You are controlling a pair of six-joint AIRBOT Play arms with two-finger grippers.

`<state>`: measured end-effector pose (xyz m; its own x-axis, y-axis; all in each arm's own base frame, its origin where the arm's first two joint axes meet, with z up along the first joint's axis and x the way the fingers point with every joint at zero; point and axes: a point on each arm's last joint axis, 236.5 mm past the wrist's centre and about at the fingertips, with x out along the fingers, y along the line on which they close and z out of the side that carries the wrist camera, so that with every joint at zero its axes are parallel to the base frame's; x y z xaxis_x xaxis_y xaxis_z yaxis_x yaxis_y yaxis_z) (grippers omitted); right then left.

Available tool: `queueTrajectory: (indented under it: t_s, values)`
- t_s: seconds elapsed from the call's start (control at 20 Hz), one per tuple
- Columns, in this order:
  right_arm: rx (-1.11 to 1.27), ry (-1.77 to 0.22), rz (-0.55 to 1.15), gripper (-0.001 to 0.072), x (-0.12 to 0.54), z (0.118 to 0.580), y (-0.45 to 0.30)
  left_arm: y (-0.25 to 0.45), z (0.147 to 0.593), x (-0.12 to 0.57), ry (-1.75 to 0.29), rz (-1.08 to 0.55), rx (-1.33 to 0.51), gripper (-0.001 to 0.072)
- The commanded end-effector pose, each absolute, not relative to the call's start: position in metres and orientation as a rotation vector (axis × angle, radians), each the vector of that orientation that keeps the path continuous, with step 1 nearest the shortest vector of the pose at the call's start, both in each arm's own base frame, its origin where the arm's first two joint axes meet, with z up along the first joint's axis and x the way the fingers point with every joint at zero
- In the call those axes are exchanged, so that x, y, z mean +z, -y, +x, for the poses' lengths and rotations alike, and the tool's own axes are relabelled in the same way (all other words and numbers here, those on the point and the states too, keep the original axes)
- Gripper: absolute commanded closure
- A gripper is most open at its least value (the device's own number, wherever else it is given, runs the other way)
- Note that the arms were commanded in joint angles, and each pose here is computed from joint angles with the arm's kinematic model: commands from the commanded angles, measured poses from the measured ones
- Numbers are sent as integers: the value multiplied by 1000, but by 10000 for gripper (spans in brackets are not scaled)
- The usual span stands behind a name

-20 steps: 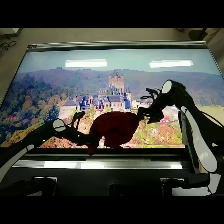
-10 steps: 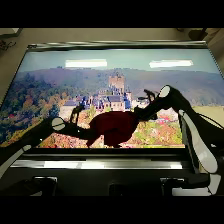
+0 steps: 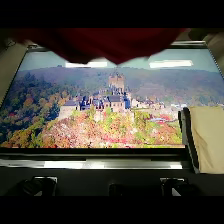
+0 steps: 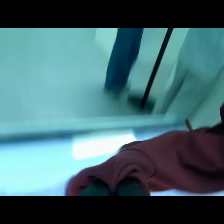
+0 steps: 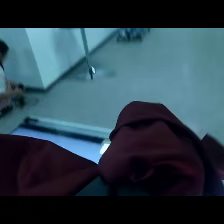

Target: Fold the shirts.

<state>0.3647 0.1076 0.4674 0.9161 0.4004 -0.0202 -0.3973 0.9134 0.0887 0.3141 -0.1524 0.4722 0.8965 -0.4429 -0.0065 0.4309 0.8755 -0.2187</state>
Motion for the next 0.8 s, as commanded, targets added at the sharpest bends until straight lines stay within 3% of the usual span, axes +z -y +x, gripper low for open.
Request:
queueTrajectory:
  t_s: [0.0, 0.25, 0.5, 0.65, 0.75]
  values:
    - [374, 169, 12, 677, 537, 272, -90, 117, 243, 567, 206, -253, -469, 675]
    - [172, -127, -40, 676, 469, 265, -43, 66, 257, 532, 93, -98, -228, 675]
    - [210, -516, -55, 676, 381, 246, -48, 58, 266, 506, -9, -66, -180, 675]
    - [223, -877, -33, 676, 309, 220, -49, 58, 281, 455, -191, -25, -140, 675]
    - [256, -985, 10, 676, 280, 217, -60, 63, 292, 419, -283, 7, -132, 675]
